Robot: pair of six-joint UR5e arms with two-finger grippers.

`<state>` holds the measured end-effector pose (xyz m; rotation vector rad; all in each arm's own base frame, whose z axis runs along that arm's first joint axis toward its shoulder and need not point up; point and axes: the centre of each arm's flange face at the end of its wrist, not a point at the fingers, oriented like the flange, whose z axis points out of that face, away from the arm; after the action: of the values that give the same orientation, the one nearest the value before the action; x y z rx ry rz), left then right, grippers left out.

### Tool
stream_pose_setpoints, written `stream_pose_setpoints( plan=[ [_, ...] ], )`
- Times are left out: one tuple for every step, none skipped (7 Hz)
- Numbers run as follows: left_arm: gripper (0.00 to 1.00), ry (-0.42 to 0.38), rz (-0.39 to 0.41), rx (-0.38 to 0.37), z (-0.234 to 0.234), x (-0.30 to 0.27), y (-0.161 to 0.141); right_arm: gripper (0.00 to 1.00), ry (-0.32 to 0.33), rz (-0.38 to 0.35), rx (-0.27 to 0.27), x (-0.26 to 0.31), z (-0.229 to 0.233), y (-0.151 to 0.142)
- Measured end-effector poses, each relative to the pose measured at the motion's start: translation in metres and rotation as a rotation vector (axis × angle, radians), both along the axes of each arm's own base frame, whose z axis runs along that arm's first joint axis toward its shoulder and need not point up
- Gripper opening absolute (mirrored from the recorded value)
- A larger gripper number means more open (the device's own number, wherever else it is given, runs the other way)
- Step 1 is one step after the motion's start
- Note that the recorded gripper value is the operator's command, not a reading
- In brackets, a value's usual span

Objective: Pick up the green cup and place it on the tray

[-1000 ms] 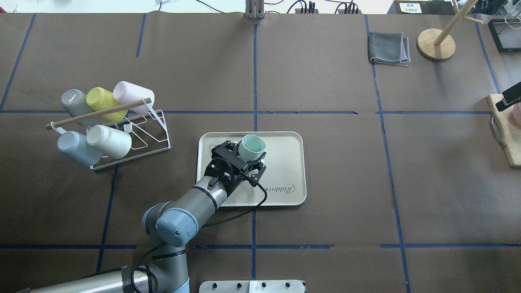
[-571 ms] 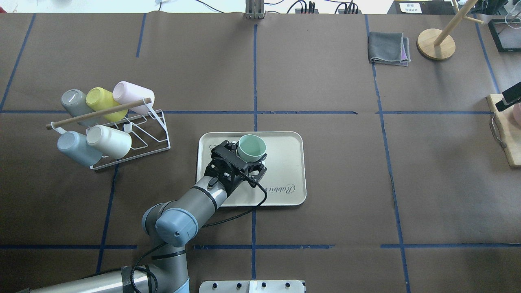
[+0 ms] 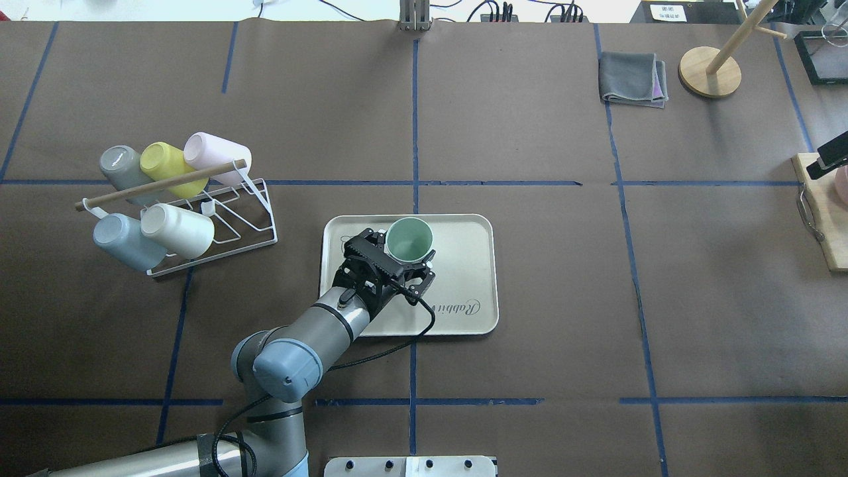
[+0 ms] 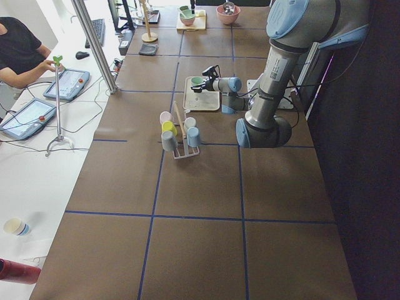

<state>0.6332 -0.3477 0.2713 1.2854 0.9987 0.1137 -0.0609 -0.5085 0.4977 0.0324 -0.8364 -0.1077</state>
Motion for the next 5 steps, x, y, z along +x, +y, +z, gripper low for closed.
stream_pose_setpoints(
  plan=[
    [1.0, 0.001, 0.002, 0.0, -0.0006, -0.0002, 0.0002, 1.0, 0.0, 0.0, 0.0, 0.0002, 0.0, 0.0],
    [1.0, 0.003, 0.004, 0.001, -0.0011, -0.0002, 0.0004, 1.0, 0.0, 0.001, 0.0, 0.0004, 0.0001, 0.0],
    [1.0, 0.004, 0.005, 0.001, -0.0018, -0.0004, 0.0005, 1.0, 0.0, 0.0, 0.0, 0.0004, 0.0002, 0.0001],
    [1.0, 0.008, 0.005, 0.001, -0.0035, -0.0009, 0.0002, 1.0, 0.0, 0.001, 0.0, 0.0007, 0.0001, 0.0],
    [1.0, 0.02, 0.004, 0.004, -0.0094, -0.0042, -0.0009, 1.0, 0.0, 0.001, 0.0, 0.0009, 0.0, -0.0001]
  ],
)
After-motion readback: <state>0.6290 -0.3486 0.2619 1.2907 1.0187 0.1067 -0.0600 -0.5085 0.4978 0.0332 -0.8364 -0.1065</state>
